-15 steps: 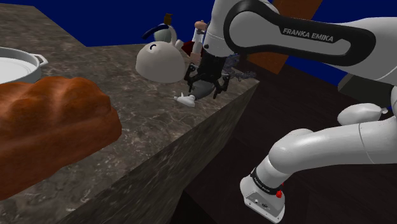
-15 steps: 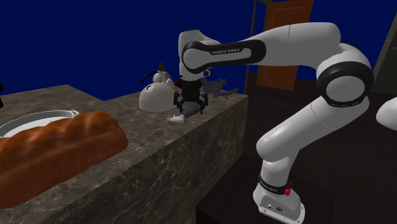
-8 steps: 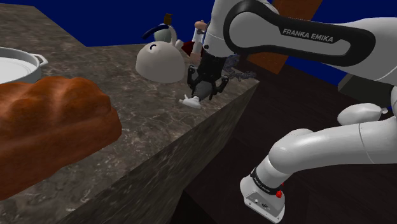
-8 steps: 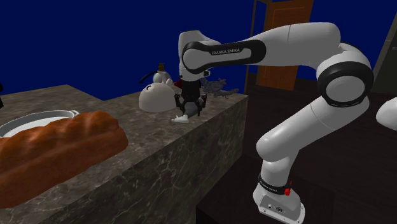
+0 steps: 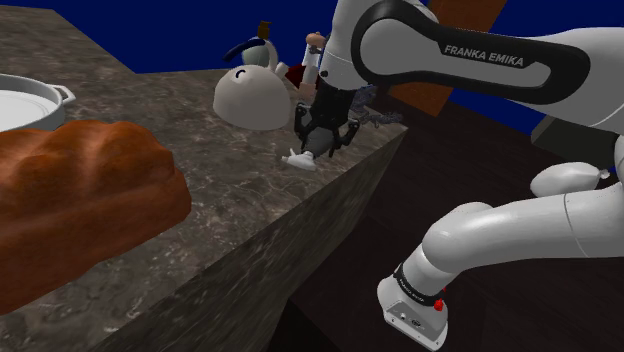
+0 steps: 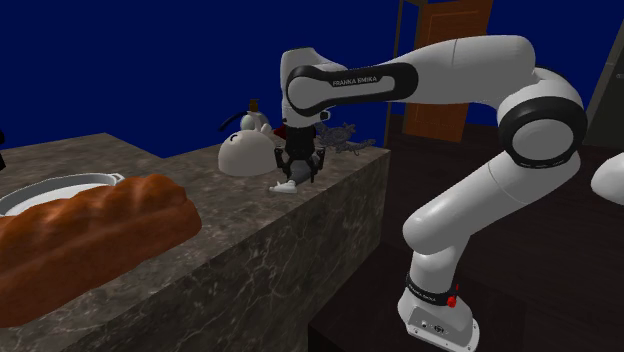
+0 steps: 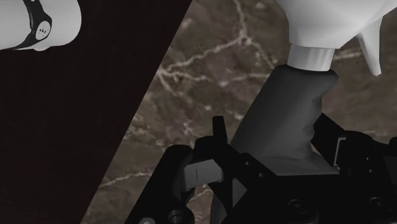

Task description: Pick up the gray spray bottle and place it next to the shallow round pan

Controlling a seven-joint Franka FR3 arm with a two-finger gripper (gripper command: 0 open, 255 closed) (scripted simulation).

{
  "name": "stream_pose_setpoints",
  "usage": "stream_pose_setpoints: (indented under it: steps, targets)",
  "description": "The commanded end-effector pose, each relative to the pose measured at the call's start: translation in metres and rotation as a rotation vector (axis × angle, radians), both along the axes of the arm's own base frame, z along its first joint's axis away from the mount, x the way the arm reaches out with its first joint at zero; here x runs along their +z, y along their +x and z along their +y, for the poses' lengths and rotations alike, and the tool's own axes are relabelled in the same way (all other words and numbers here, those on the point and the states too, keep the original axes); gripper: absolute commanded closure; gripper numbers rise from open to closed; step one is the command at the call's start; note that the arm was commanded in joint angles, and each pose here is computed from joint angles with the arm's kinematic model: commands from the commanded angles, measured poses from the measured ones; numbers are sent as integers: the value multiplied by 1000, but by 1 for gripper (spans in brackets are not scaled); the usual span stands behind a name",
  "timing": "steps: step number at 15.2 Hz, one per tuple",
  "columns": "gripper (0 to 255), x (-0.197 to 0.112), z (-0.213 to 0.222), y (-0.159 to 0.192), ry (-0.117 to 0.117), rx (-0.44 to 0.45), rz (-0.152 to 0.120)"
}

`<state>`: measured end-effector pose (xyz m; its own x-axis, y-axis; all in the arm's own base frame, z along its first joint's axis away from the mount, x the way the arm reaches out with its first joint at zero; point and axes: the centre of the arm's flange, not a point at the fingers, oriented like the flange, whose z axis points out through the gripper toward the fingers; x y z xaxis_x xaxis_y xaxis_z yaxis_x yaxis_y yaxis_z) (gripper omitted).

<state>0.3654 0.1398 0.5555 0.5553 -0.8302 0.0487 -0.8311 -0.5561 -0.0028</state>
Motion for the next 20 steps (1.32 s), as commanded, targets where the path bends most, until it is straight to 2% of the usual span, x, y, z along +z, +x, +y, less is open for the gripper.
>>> stream_pose_setpoints:
  steps: [1, 20]
  targets:
    - [255, 5, 0, 0, 0, 0, 0]
    - [255, 106, 0, 0, 0, 0, 0]
